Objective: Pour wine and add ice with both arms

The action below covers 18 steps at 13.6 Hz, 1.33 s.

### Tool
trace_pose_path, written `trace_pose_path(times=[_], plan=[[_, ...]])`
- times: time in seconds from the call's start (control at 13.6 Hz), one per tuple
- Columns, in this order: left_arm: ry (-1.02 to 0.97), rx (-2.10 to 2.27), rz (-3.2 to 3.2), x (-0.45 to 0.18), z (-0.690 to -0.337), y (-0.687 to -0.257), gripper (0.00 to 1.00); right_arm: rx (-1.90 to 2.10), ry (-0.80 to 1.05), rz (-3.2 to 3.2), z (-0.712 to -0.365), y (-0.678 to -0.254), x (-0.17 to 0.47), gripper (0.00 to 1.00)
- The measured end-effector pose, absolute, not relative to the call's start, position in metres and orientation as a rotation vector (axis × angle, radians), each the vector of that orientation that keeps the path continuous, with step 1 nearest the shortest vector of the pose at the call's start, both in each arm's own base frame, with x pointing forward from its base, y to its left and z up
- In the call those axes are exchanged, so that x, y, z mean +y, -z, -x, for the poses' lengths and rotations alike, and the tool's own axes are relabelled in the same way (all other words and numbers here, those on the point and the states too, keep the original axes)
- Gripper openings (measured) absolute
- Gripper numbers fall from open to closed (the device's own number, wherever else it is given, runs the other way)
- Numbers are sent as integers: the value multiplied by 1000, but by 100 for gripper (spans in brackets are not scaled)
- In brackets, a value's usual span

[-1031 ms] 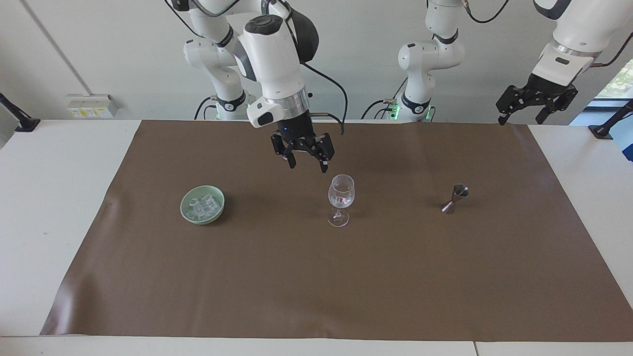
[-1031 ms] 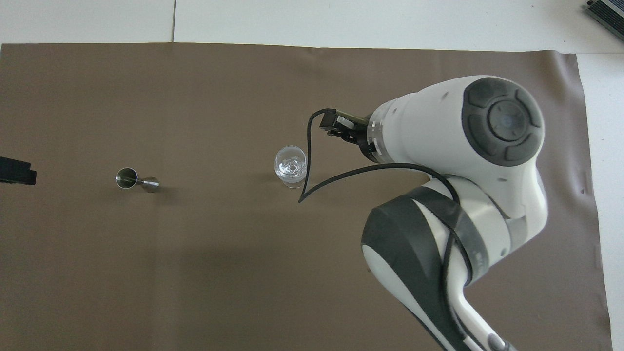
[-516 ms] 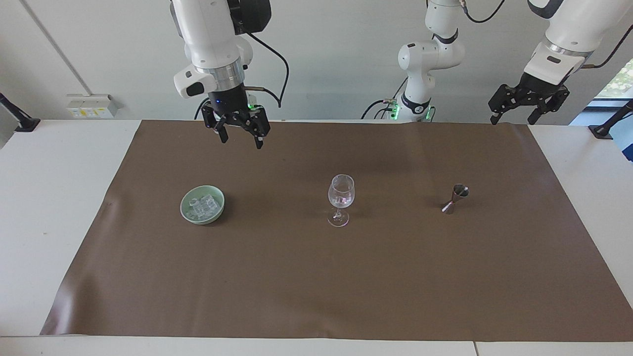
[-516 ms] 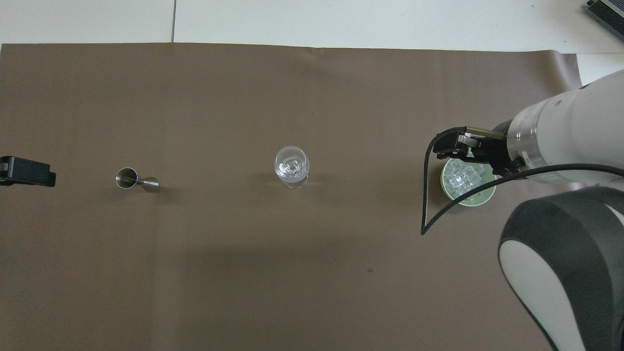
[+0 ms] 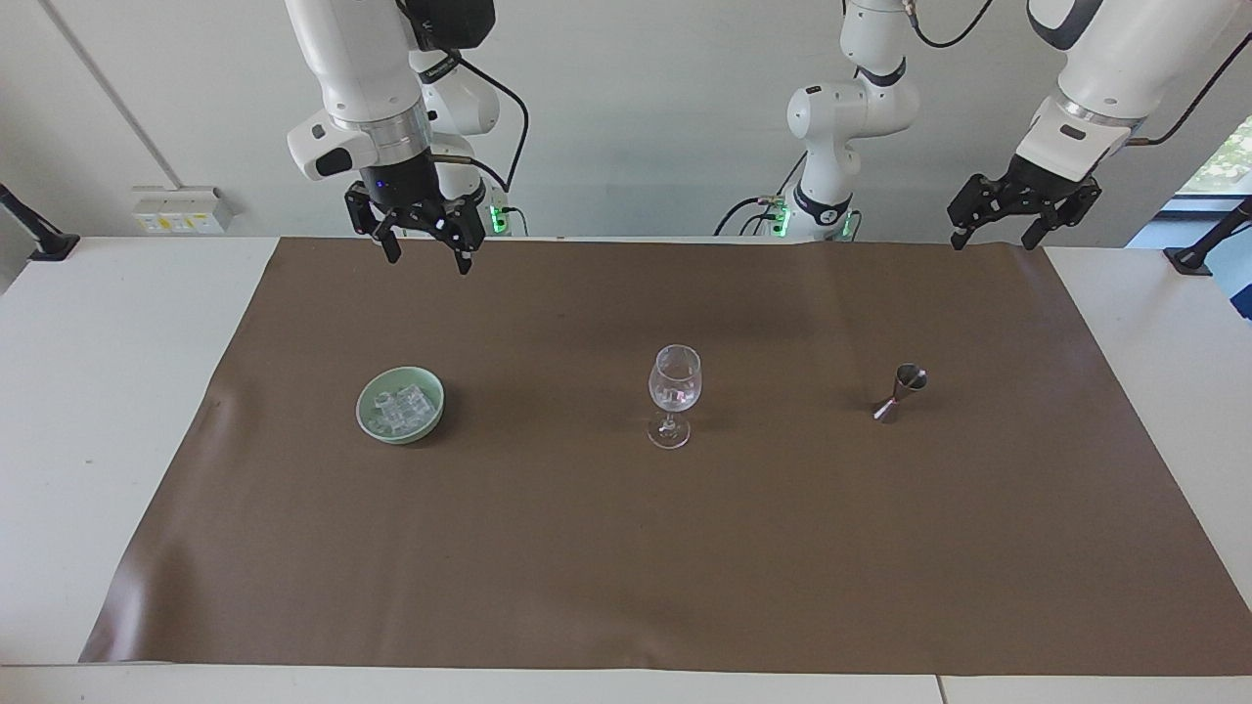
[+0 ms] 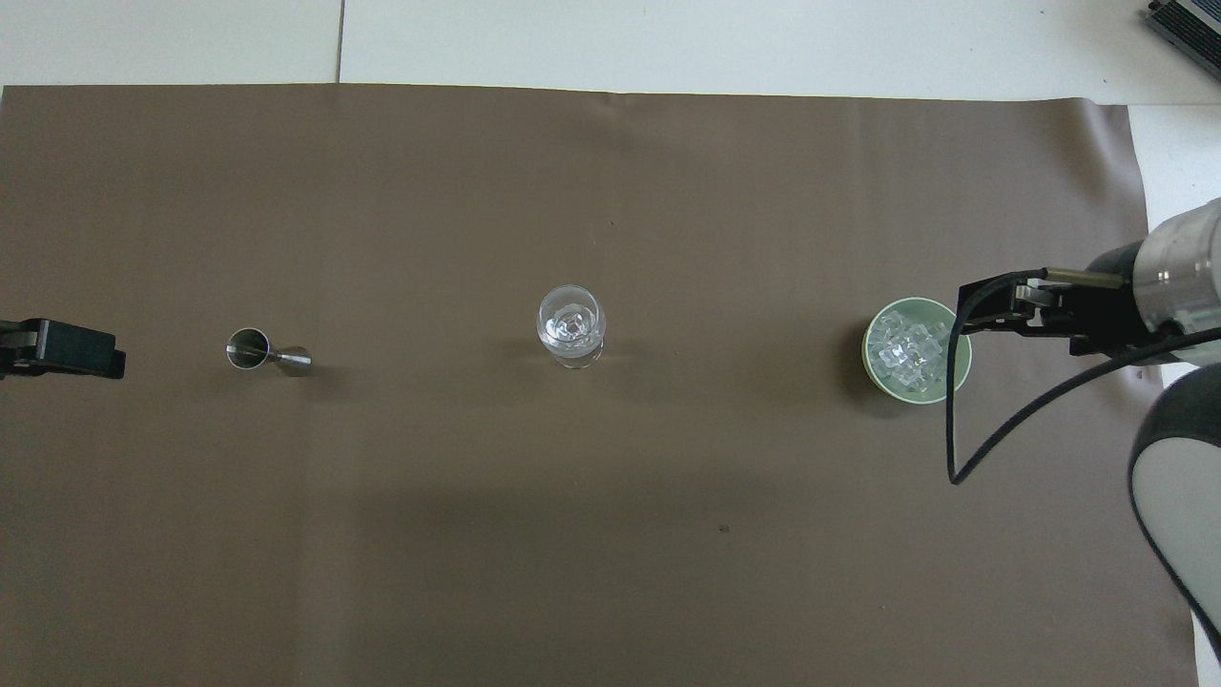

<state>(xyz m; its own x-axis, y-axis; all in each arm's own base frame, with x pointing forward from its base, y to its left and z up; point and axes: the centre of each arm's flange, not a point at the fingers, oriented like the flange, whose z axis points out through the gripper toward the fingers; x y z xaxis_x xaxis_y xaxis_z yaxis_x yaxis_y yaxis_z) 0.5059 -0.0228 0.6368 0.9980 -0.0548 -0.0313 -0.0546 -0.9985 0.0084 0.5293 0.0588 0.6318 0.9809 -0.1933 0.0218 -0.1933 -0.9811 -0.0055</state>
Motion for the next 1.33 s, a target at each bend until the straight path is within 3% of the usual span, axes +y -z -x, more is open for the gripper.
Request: trace_pose_path(times=[0.29,1.33], plan=[[55,-119,-3131,-35,-503,-639,100,263,-73,3137,-520,-629,43,100],[72,-118,-3127,-35,-499,-640,100,301,-83,3149,-520,-639,25,100]])
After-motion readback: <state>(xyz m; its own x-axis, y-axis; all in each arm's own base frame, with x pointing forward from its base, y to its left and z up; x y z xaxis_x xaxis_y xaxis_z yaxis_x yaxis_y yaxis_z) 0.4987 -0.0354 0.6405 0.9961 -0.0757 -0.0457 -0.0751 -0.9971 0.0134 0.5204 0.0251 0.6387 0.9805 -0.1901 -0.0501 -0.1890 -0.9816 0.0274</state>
